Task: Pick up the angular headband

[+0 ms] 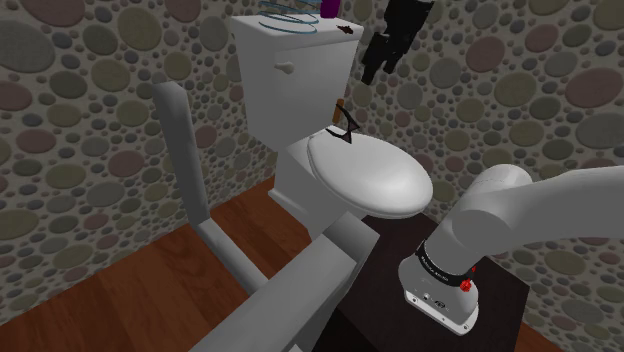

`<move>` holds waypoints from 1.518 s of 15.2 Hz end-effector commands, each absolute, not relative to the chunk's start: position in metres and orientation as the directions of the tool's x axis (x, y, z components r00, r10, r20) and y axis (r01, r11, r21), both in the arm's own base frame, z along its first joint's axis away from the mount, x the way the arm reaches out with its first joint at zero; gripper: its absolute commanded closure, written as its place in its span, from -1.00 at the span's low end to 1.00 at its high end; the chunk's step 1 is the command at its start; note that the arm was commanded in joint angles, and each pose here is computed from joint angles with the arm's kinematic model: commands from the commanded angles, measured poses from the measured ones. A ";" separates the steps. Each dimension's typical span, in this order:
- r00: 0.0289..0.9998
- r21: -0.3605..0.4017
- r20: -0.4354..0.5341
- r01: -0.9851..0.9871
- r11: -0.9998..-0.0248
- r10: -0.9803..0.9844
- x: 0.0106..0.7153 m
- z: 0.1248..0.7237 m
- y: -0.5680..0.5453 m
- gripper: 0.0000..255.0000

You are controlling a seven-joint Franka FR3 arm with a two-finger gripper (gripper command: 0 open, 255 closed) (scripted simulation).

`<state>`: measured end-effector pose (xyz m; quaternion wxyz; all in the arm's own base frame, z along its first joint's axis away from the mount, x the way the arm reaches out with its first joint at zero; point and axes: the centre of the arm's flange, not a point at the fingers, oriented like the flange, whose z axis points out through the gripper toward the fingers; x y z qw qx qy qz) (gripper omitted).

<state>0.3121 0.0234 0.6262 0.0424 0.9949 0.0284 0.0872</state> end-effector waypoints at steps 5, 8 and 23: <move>0.983 0.084 0.171 0.050 -0.995 0.064 0.336 0.596 -0.014 -1.00; 0.983 0.080 0.171 0.050 -0.995 0.064 0.354 0.574 -0.041 -1.00; 0.983 0.061 0.171 0.053 -0.997 0.063 0.445 0.459 -0.178 -1.00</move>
